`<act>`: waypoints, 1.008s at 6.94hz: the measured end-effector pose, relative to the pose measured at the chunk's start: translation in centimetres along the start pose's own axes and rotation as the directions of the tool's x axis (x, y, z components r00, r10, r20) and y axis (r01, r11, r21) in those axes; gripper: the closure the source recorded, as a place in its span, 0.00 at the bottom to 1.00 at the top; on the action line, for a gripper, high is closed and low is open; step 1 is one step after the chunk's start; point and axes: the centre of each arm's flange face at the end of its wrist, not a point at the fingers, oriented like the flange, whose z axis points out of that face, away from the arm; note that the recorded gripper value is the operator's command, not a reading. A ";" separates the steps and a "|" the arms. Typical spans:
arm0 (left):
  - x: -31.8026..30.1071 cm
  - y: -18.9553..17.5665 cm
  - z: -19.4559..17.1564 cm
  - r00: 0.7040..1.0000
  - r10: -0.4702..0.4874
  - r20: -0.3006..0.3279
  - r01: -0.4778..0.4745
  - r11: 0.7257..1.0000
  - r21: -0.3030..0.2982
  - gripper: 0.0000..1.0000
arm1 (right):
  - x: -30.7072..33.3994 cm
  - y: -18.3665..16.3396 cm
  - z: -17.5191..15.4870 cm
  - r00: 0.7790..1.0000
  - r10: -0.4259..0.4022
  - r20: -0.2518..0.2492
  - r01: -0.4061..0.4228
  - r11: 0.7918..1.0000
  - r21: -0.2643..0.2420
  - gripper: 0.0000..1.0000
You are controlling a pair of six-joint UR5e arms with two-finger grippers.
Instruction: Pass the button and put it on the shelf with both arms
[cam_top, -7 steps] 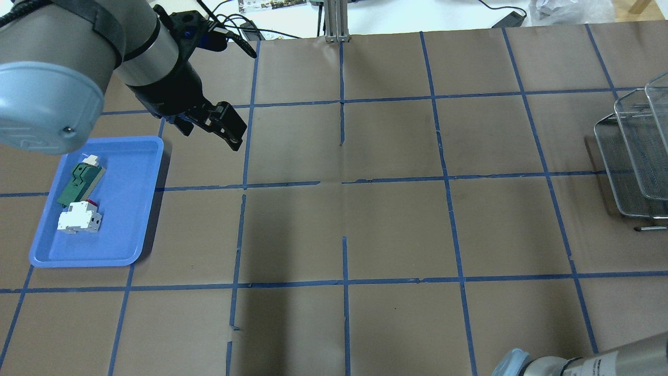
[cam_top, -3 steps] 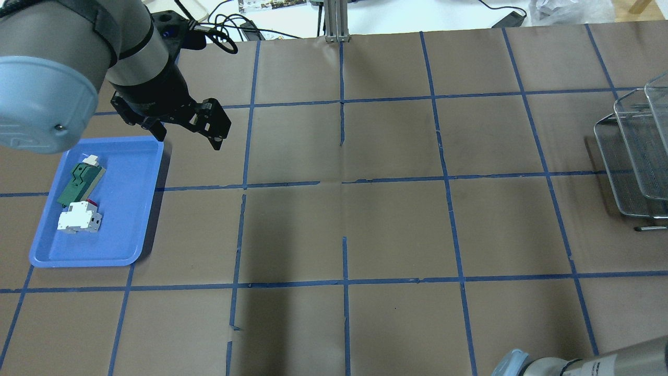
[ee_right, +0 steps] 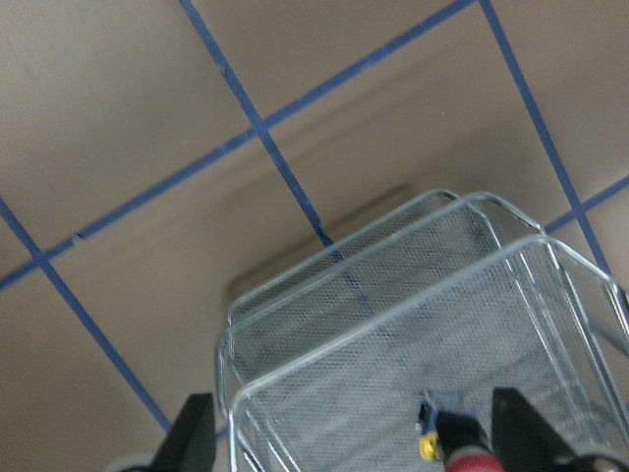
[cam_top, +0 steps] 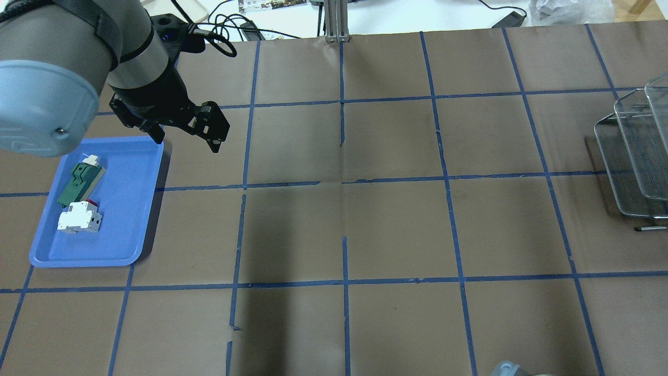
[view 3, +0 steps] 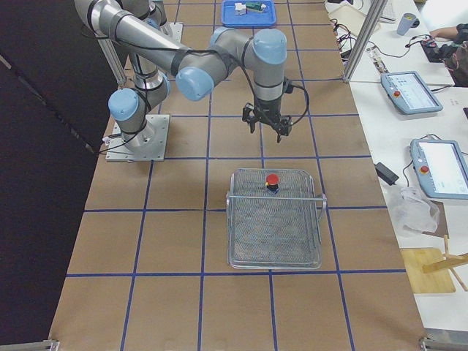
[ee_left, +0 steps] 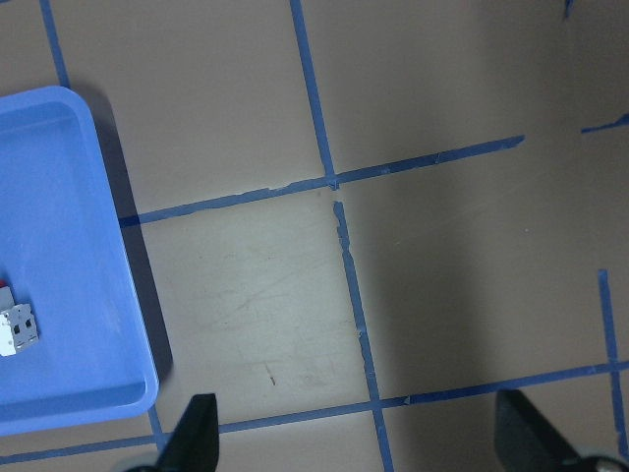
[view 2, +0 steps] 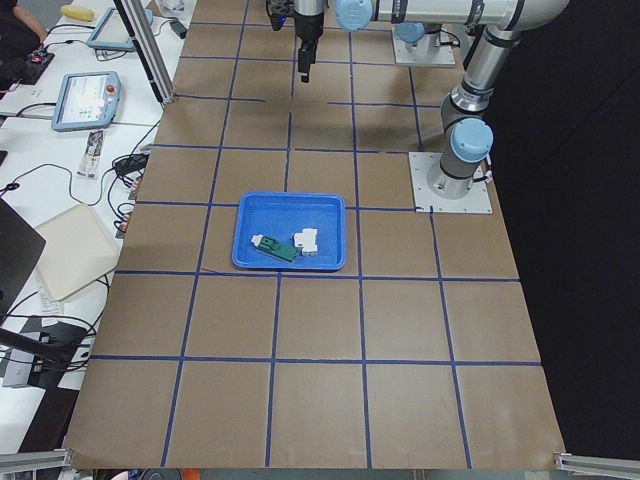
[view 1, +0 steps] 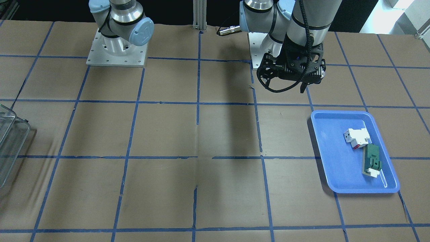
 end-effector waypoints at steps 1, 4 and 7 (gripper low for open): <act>0.0 0.0 0.0 1.000 0.000 -0.001 0.000 1.000 0.000 0.00 | -3.2 -5.8 -1.1 0.993 0.111 0.025 -0.112 0.994 0.013 0.00; 0.0 0.0 0.0 1.000 0.002 -0.002 -0.002 1.000 0.001 0.00 | -14.1 -22.6 -3.0 0.924 0.378 0.060 -0.381 0.923 0.045 0.00; 0.1 0.1 0.0 1.000 0.003 -0.006 -0.003 1.000 0.002 0.00 | -16.8 -25.3 -3.6 0.630 0.767 0.126 -0.773 0.635 -0.002 0.00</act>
